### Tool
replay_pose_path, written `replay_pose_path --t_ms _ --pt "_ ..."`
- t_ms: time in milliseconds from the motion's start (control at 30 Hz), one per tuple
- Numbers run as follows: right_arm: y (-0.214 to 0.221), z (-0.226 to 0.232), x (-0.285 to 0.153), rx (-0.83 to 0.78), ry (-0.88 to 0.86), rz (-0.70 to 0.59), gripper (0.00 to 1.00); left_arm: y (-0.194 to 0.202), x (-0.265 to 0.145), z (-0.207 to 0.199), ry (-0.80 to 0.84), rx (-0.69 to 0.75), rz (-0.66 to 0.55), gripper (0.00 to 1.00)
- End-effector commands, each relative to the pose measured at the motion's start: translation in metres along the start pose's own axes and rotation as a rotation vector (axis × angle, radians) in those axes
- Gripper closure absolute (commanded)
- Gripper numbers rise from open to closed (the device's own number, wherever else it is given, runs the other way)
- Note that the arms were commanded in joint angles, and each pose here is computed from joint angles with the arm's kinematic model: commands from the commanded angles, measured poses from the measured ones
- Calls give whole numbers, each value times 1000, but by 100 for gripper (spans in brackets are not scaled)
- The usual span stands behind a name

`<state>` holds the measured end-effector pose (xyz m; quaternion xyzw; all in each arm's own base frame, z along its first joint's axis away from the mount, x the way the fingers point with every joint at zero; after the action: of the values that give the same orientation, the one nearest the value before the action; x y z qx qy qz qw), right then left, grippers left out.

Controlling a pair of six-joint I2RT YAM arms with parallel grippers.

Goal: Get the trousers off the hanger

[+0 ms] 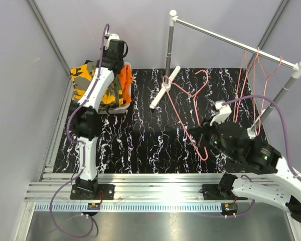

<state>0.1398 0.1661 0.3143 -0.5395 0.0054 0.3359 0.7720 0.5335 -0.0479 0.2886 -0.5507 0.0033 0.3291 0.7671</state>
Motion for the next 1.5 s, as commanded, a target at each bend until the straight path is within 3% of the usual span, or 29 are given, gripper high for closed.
replay_pose_path --t_ms 0,267,533,733,867,900,1033,1167,1233,1467 --pt "-23 8 -15 -10 -45 -58 100 -25 -8 0 8 -116 -7 100" --pt "-26 5 -13 -33 -24 -73 100 -5 21 -58 173 -129 21 98" --pt "-37 -9 -9 -59 105 -123 100 -48 -6 -70 401 -217 -90 94" --pt "-43 -20 -13 -59 185 -153 100 -51 -17 -75 491 -193 -97 65" --pt "-41 -26 -6 -79 242 -151 100 -72 -48 -62 591 -231 -146 22" --pt "-40 -26 -5 -87 249 -146 100 -74 -54 -59 606 -243 -153 1" --pt "-39 -29 5 -113 303 -145 100 -79 -78 -36 624 -328 -156 1" --pt "-40 -30 12 -119 344 -150 100 -56 -68 -1 472 -479 -73 1" --pt "-41 -30 17 -129 369 -140 100 -32 -48 2 422 -530 29 1" --pt "-45 -46 34 -135 492 -138 100 65 22 -29 351 -487 366 1"
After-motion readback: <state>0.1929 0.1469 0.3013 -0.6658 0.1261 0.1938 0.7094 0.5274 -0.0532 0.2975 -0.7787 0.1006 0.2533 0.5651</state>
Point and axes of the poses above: each gripper's point midway between its finger pads, its own x axis out along the fingers, its own z axis along the line the jaws close on, y = z × x, the point moved 4 cm from there along -x, back along the fingers, and after that the axes turned 1 degree about x, right-handed, at the moved point
